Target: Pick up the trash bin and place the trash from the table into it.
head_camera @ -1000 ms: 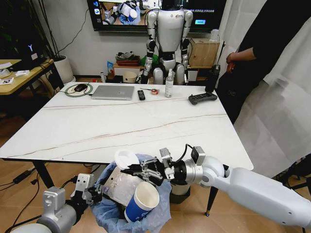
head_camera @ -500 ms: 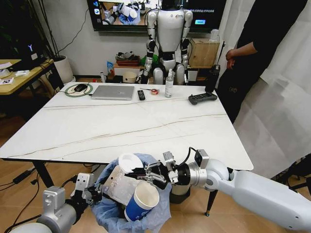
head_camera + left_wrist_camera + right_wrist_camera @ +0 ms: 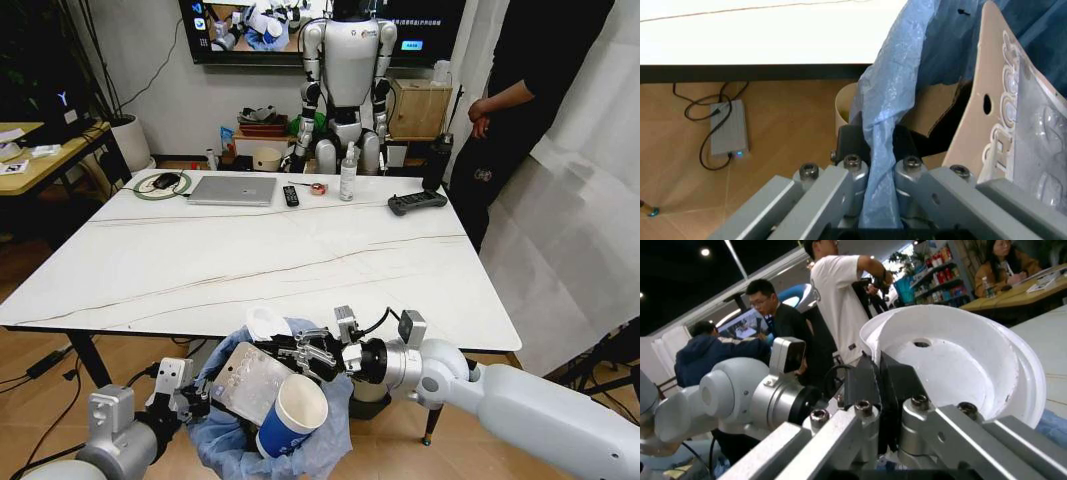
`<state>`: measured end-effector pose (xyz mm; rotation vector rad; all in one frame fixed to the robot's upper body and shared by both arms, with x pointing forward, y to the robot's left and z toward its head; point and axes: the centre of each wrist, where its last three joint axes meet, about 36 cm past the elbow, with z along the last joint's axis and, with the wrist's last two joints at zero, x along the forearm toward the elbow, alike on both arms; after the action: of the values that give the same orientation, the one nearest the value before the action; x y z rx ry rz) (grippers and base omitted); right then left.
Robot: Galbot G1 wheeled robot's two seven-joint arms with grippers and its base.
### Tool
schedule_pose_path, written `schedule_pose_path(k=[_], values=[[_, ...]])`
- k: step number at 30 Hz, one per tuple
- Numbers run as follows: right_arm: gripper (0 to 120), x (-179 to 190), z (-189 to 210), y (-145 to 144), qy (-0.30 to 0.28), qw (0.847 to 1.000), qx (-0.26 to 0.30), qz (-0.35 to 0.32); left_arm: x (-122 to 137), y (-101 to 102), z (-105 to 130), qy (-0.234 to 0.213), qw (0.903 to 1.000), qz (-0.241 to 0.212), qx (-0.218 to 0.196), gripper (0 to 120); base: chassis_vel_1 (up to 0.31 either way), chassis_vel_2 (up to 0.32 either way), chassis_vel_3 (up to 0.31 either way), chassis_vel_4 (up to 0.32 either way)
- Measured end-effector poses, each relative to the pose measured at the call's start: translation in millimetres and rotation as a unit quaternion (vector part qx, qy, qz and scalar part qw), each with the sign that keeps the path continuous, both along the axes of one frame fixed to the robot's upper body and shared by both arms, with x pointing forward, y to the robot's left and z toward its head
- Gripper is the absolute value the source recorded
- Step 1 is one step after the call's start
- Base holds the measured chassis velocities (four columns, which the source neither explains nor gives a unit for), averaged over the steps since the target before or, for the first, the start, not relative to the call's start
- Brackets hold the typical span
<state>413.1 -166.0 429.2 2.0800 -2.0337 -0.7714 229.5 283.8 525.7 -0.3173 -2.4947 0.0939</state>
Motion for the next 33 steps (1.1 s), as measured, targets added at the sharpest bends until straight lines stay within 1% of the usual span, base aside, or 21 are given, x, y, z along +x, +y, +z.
schedule_pose_path(k=[12, 20, 22, 24, 25, 30, 31, 33], values=[[0, -11, -7, 2, 0.021, 1.0, 0.001, -0.005, -1, 0, 0, 0.003, 1.0, 0.003, -0.001, 0, 0.0, 0.0, 0.0, 0.0], [0, -14, -9, 2, 0.019, 1.0, -0.003, -0.007, 0, 0, 0, 0.002, 1.0, 0.003, -0.002, 0, 0.0, 0.0, 0.0, 0.0], [4, -14, -9, 3, 0.018, 1.0, -0.005, -0.008, 0, 0, 0, 0.001, 1.0, 0.003, -0.003, 0, 0.0, 0.0, 0.0, 0.0], [10, -13, -9, 2, 0.017, 1.0, -0.006, -0.009, 0, 0, 0, 0.001, 1.0, 0.003, -0.003, 0, 0.0, 0.0, 0.0, 0.0], [10, -13, -9, 2, 0.017, 1.0, -0.006, -0.009, 0, 0, 0, 0.001, 1.0, 0.003, -0.003, 0, 0.0, 0.0, 0.0, 0.0], [34, -14, -11, 1, 0.014, 1.0, -0.01, -0.011, 0, 0, 0, 0.001, 1.0, 0.003, -0.004, 0, 0.0, 0.0, 0.0, 0.0], [34, -14, -11, 1, 0.014, 1.0, -0.01, -0.011, 0, 0, 0, 0.001, 1.0, 0.003, -0.004, 0, 0.0, 0.0, 0.0, 0.0], [41, -14, -11, 1, 0.014, 1.0, -0.01, -0.011, 1, 0, 0, 0.001, 1.0, 0.003, -0.004, 0, 0.0, 0.0, 0.0, 0.0]])
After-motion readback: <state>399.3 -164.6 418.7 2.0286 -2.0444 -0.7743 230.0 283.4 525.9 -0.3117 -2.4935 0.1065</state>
